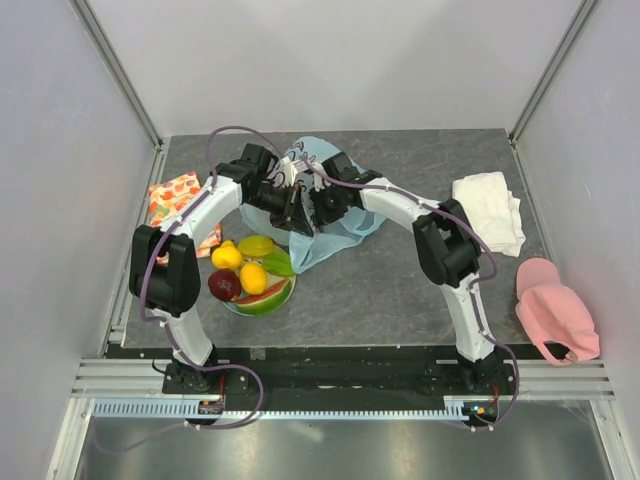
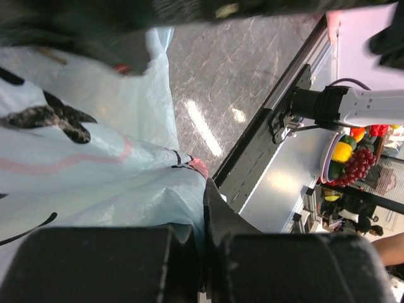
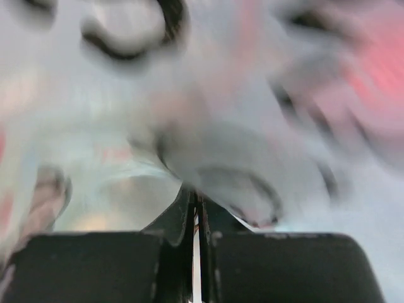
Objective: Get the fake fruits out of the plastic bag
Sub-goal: Take out the fake fruit from the plastic bag, then place the plastic bag at the center of the board.
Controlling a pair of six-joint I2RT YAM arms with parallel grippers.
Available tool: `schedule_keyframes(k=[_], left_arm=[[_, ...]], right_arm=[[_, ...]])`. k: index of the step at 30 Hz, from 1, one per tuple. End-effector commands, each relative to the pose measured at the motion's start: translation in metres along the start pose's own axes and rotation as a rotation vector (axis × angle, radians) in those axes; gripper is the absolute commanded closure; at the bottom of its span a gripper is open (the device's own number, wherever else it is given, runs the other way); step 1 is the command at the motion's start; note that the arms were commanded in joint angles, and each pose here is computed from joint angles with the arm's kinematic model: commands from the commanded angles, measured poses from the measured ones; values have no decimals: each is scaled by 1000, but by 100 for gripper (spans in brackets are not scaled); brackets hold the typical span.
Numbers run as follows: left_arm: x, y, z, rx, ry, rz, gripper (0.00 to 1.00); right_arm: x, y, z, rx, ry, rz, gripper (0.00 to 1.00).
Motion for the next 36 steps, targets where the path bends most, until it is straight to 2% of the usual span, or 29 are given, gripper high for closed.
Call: schedule_keyframes(k=[1,5,11,17,22,26,29,30,31,32,33,35,36], left_arm=[[-2,-2,25,81,-44,2,98],[0,1,38,89,-57,13,98],[1,5,60,97,-83,32,99],[13,-1,117,221,-161,26,98],[17,-19,156,333,-236,17,98],[22,-28,153,322,-231,2,98],[27,-29,145,298,-213,-6,98],[27,-29,144,296,-211,0,96],[25,-30,146,297,-218,8,83],[22,-32,147,309,-226,19,54],[14,-35,152,325,-246,40,41],[-11,-49,159,364,-298,63,24],[-22,-54,161,375,-319,80,21]], right_arm=[[-109,-10,47,-9,-174,19,100],[-153,-14,36,-16,-189,38,100],[-199,14,30,-89,-220,121,100],[-215,14,-19,-198,-87,134,100],[-207,2,-88,-202,149,154,100],[-221,10,-101,-235,136,183,100],[-244,21,-102,-336,88,215,100],[-256,29,-99,-370,46,237,100],[-262,34,-97,-406,20,251,100],[-268,39,-94,-421,-4,267,100],[-277,48,-86,-443,-44,291,100],[-284,57,-78,-450,-73,318,100],[-287,62,-68,-458,-92,331,100]])
Point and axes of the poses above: each gripper's point midway between its finger pads, its own x axis out along the fingers, its own y axis along the line the jaws close on, z = x × y, the point moved 1 cm from there along -x, back along the fingers, and after that the axes turned 7 degrees about x, right-handed, at the moved point
